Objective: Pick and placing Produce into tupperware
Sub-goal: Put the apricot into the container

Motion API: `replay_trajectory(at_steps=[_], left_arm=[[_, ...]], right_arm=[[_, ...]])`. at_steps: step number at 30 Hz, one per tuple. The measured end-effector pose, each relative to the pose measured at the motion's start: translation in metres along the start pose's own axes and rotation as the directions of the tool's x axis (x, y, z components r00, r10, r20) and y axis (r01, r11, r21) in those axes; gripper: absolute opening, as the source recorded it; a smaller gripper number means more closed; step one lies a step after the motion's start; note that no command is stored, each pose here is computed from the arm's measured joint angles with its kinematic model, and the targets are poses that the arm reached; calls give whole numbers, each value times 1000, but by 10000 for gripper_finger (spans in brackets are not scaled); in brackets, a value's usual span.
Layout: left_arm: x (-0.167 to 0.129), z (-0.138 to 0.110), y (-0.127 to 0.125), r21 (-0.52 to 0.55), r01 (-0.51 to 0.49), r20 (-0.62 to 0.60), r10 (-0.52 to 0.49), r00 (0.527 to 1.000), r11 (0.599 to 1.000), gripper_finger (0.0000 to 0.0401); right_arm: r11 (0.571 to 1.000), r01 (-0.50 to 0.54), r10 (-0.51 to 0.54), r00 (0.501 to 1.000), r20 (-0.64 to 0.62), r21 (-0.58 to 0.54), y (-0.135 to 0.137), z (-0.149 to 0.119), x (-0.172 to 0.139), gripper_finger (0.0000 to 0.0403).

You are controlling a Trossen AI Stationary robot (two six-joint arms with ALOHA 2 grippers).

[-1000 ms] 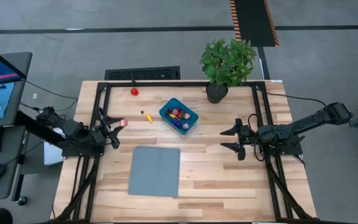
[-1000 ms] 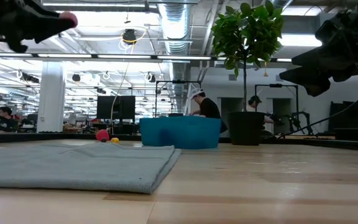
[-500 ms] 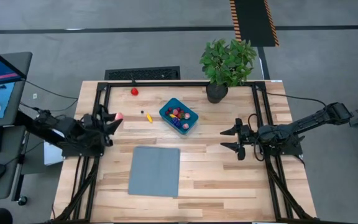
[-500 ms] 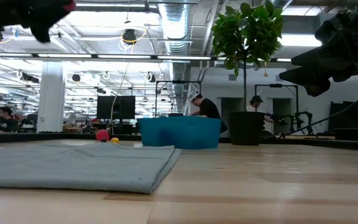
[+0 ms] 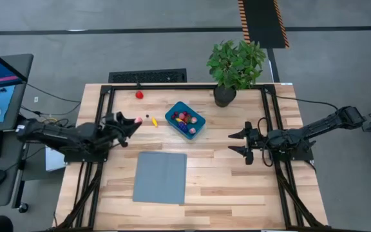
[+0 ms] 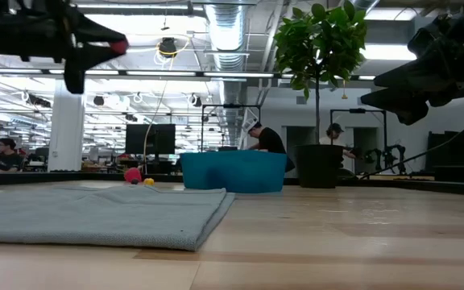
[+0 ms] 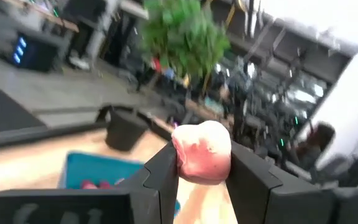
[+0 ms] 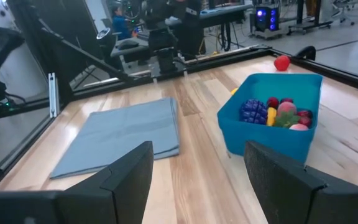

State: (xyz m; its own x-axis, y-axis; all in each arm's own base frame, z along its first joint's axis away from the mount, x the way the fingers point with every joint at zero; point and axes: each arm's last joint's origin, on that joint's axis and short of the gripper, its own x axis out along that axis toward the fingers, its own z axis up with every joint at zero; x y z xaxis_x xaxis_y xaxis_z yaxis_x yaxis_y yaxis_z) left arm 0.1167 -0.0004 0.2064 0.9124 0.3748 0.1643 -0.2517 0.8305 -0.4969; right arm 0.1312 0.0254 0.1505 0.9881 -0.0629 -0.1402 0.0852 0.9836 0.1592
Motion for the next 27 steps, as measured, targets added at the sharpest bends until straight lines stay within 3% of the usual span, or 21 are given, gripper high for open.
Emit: replay_trajectory(at_steps=[9,15,19,23,27], left_arm=[[51,0,4,36,-51,-219,58,974,998,104],[95,11,7,236,26,-294,46,955,971,104],[125,20,7,287,30,-302,61,951,957,104],[154,21,15,313,-10,-390,138,910,950,104],[177,12,26,271,19,-524,131,841,962,104]], right_arm=[[1000,0,0,1000,0,-6,0,0,0,274],[1000,0,0,1000,0,-6,0,0,0,274],[1000,0,0,1000,-8,-6,0,-1,0,274],[1000,-1,1,1000,-8,-1,0,-1,0,274],[1000,-3,3,1000,-10,22,0,-1,0,274]])
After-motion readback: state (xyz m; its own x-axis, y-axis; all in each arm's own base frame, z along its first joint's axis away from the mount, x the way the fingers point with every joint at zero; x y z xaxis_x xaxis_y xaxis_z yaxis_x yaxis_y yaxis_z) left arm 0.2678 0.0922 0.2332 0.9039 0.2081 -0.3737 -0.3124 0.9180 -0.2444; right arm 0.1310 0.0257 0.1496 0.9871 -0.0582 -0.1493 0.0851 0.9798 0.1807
